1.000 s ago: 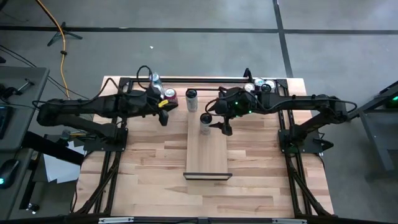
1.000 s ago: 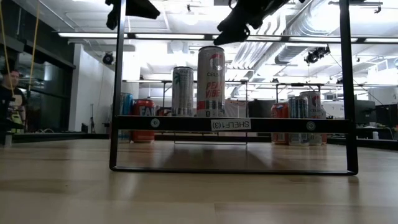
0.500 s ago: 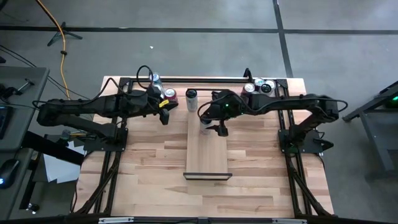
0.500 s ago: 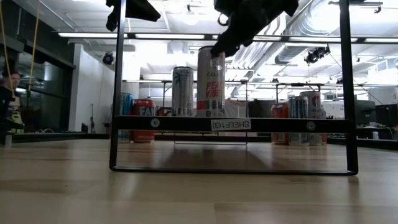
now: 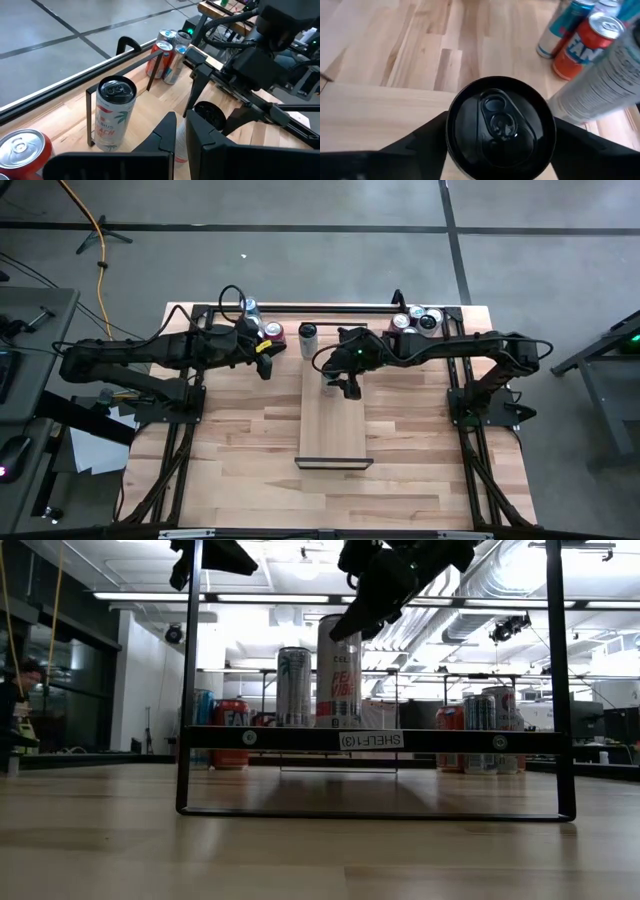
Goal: Place canned beverage on shelf
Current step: Put the left white-pink soda can on the shelf aligned with the other white-pink soda can
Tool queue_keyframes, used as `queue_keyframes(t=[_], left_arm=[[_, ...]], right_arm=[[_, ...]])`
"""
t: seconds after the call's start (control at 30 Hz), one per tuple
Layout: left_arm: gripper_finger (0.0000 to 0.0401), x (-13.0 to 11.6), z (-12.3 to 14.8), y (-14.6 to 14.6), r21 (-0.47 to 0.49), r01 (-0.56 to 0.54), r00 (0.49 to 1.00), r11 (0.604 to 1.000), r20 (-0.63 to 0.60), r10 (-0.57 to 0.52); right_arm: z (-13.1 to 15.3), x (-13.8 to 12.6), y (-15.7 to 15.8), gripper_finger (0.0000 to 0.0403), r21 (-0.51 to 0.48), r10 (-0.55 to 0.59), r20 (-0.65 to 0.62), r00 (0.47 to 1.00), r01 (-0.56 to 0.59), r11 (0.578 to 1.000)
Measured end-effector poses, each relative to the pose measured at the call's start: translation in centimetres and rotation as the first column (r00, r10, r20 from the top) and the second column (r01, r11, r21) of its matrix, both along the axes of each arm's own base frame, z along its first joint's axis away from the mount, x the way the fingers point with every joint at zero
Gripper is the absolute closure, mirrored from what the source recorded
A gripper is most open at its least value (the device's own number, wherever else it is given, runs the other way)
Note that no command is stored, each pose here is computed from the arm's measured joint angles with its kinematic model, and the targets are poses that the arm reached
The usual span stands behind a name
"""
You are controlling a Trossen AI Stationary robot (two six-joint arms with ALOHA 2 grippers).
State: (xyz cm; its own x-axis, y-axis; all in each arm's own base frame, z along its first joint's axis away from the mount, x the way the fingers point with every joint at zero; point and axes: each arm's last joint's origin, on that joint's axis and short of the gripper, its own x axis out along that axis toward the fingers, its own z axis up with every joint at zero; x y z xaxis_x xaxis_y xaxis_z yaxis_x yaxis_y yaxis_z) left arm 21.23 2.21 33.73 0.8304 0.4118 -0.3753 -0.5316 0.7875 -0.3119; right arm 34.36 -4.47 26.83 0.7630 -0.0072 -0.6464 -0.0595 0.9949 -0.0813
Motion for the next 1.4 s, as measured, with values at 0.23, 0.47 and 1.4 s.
queue_keyframes(t=[0.23,0.47,1.4], left_arm=[[0.0401,-0.1,0.1,0.3,0.019,-0.031,1.0,0.999,-0.002,0.031],[0.0401,-0.3,0.2,1.1,0.02,-0.073,0.997,0.997,0.005,0.072],[0.0401,-0.7,0.2,2.9,0.03,-0.144,0.99,0.989,-0.002,0.144]], right_arm=[[0.1,-0.2,-0.3,0.0158,0.01,-0.195,-0.003,0.981,0.195,0.981],[1.8,-1.5,-1.2,0.0158,-0.011,-0.568,0.093,0.818,0.571,0.821],[0.6,-2.4,-0.7,0.0144,0.054,-0.738,-0.014,0.674,0.738,0.673]])
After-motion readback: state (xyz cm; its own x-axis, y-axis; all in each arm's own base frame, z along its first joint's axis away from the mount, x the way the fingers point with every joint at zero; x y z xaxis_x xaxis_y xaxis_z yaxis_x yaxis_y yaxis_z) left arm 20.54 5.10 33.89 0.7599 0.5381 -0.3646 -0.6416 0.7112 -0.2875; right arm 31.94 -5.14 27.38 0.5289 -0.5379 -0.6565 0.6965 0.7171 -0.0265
